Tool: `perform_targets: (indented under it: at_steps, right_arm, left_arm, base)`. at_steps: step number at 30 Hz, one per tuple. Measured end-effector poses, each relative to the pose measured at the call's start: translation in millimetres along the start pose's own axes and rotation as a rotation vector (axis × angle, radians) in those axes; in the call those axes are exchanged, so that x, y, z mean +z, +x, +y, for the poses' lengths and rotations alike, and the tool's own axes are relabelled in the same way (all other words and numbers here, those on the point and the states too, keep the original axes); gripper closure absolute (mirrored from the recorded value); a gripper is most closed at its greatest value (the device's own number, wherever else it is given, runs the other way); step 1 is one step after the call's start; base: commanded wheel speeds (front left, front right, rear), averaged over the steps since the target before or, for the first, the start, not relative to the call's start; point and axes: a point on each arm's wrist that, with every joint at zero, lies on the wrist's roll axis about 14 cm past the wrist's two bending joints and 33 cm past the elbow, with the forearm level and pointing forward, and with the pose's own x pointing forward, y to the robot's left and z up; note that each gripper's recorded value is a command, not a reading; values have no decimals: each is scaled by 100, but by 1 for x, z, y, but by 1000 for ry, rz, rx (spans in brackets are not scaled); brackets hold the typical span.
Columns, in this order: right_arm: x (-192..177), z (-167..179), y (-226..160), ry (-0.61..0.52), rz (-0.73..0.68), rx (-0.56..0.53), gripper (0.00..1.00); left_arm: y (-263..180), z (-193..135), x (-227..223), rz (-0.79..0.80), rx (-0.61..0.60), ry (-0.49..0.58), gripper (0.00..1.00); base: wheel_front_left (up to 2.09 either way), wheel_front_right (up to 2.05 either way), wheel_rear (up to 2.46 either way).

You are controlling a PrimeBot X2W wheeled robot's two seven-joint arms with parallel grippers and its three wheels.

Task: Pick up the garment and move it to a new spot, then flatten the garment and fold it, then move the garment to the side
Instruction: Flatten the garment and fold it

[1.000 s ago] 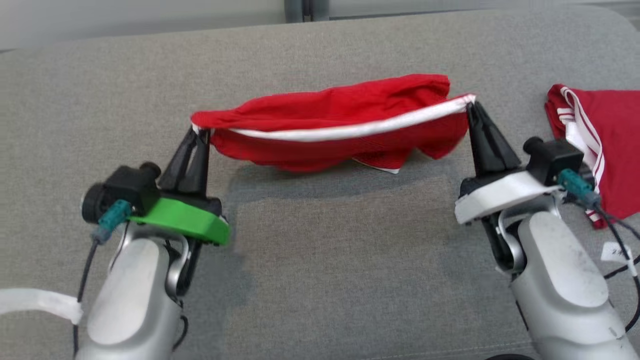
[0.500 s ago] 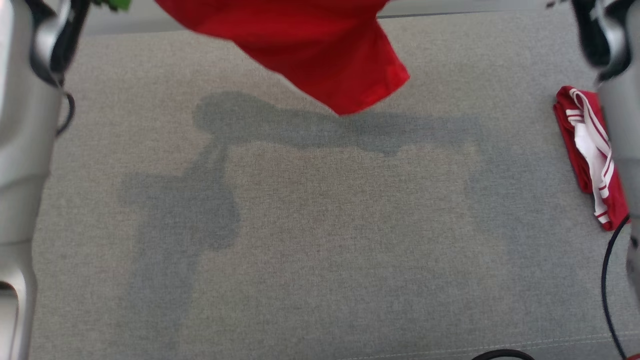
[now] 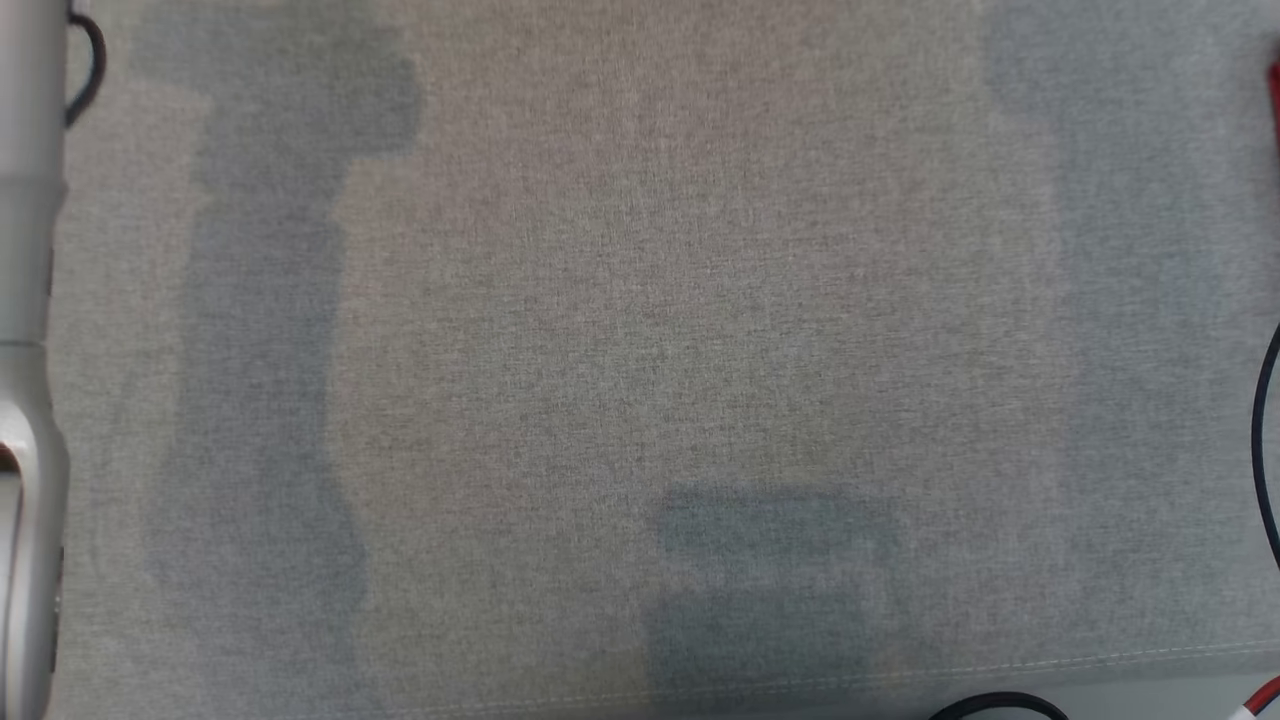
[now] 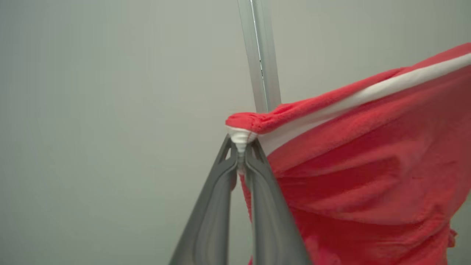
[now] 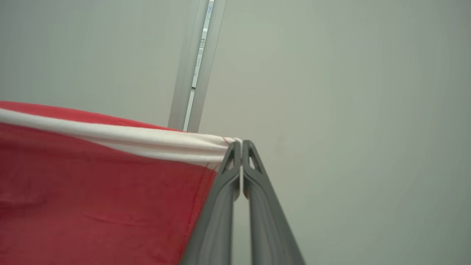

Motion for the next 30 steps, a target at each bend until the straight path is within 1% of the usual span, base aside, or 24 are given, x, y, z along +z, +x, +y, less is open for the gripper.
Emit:
perform_targets:
  at_steps: [4, 5, 8, 11, 14, 15, 18, 20, 24, 30]
  right_arm:
    - [-48, 20, -13, 41, 68, 40, 100]
    - [-48, 20, -13, 41, 68, 40, 100]
    - [-74, 37, -38, 101, 102, 70, 100]
    - [-101, 53, -83, 182, 174, 87, 100]
    - [-124, 64, -138, 263, 279, 79, 100]
    - [-129, 66, -158, 289, 315, 69, 100]
    - [-136, 74, -209, 346, 415, 51, 100]
    - [-131, 78, -234, 401, 449, 25, 100]
    - [-118, 82, -278, 437, 517, 7, 100]
    - [-92, 88, -324, 478, 562, -11, 100]
  left_arm:
    - [-19, -5, -69, 119, 16, -86, 100]
    - [-19, -5, -69, 119, 16, -86, 100]
    - [-44, -14, -111, 187, 31, -163, 100]
    - [-95, -28, -159, 309, 67, -253, 100]
    - [-161, -52, -201, 464, 95, -334, 100]
    - [-182, -56, -210, 505, 125, -374, 100]
    - [-224, -61, -213, 558, 184, -431, 100]
    - [-248, -69, -211, 593, 188, -440, 100]
    - [-282, -82, -199, 629, 200, -462, 100]
    - [-322, -100, -183, 670, 188, -461, 100]
  base:
    - [0, 0, 0]
    - [0, 0, 0]
    - [0, 0, 0]
    - [0, 0, 0]
    - [0, 0, 0]
    - [0, 0, 0]
    - [0, 0, 0]
    - [0, 0, 0]
    - [0, 0, 0]
    - [0, 0, 0]
